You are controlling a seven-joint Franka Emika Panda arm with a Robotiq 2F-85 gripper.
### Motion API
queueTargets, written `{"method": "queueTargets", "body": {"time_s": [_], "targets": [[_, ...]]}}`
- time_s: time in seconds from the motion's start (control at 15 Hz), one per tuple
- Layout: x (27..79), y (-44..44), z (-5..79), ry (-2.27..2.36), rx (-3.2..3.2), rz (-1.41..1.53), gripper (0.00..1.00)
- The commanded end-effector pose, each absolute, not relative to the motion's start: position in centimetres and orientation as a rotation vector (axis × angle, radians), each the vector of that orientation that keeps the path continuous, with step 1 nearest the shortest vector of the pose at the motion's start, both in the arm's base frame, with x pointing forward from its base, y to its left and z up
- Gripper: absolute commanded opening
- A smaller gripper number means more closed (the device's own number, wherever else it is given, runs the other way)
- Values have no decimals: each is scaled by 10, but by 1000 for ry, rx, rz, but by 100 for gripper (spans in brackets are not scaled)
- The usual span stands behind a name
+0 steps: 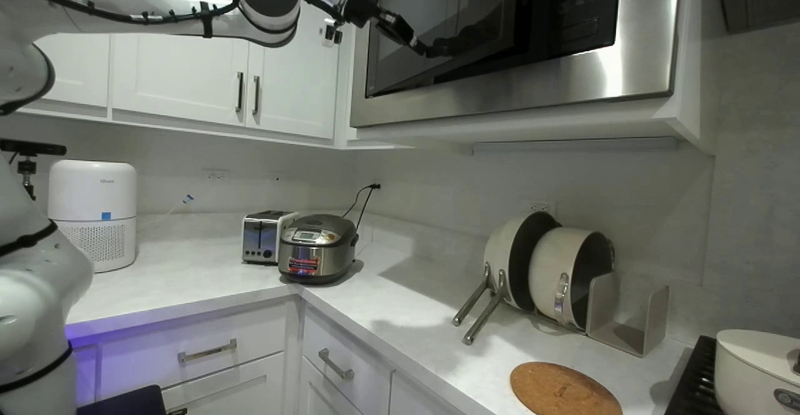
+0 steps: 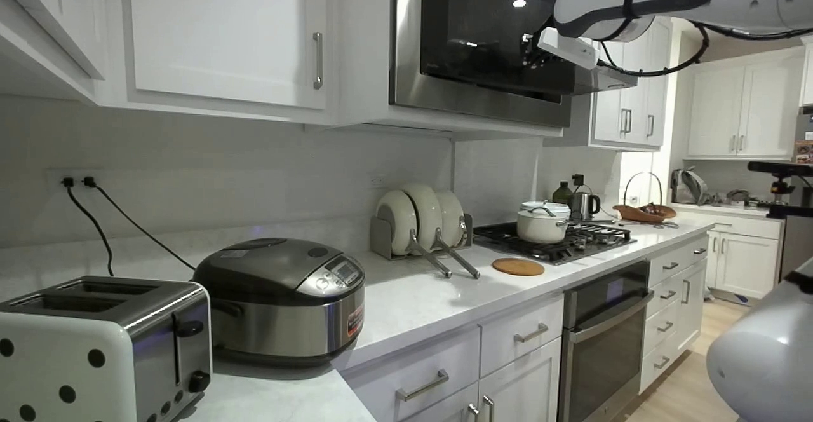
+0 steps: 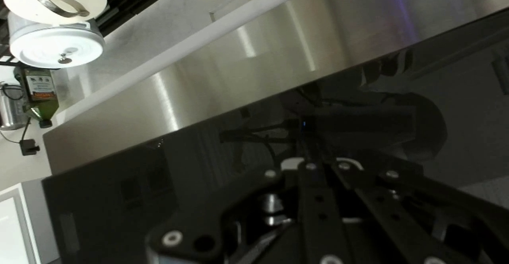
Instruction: Close the microwave door
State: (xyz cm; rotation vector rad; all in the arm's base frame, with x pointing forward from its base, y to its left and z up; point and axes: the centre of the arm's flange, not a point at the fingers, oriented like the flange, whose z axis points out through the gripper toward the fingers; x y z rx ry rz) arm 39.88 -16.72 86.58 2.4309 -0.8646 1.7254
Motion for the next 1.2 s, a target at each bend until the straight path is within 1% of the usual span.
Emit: {"method": "queueTargets", "body": {"time_s": [0.0,0.53,1.13], "targets": [[422,-163,876,-800,2406,1756,0],[490,-153,865,-675,2425,1770,0],[493,-164,865,-666,2388,1750,0]]}}
